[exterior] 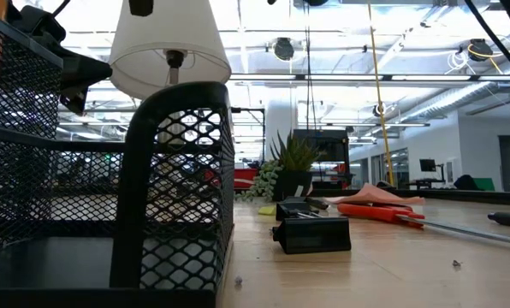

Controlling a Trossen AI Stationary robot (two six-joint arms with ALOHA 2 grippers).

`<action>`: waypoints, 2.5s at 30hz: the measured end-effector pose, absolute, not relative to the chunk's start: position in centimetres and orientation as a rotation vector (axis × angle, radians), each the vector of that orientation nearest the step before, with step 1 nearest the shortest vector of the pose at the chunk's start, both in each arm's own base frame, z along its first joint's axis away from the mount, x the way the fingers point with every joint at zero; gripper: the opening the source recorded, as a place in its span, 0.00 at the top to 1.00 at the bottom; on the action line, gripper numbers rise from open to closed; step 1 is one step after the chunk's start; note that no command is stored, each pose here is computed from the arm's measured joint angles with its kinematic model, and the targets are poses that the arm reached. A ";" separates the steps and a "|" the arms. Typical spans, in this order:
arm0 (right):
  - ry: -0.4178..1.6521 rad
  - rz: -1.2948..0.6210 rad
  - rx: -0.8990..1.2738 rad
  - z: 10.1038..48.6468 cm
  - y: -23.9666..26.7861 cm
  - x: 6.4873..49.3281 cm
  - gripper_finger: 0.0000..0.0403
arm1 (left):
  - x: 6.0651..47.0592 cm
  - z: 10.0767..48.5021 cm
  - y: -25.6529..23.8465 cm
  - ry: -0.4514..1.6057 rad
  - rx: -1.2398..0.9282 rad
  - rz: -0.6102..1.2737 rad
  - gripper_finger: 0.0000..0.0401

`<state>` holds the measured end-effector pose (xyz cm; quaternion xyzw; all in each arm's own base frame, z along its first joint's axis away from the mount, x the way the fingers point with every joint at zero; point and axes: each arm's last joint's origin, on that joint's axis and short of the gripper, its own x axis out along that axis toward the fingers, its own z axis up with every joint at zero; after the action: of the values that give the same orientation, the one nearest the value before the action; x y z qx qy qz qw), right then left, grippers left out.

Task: Pick and place office supplies into organizer
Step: Put the yellow pencil into the mesh desk organizer, then put the pink sticky note into the mesh desk organizer

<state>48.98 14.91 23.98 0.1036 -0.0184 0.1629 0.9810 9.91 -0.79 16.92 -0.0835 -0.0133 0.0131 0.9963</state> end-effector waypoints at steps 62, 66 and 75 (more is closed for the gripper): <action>1.223 -0.340 0.658 21.6 0.2 36.5 0.85 | 9.9 16.9 -0.8 -0.025 -0.167 0.026 0.90; 1.258 -0.427 0.729 21.0 -0.8 34.8 0.76 | 9.9 16.9 -0.8 -0.026 -0.167 0.026 0.90; 1.242 -0.404 0.797 20.8 -1.5 28.9 0.56 | 9.9 16.9 -0.8 -0.025 -0.167 0.027 0.90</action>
<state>28.85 -1.51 20.81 0.3606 0.5622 -0.1831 0.7214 9.91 -0.79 16.90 -0.0836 -0.0124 0.0133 0.9963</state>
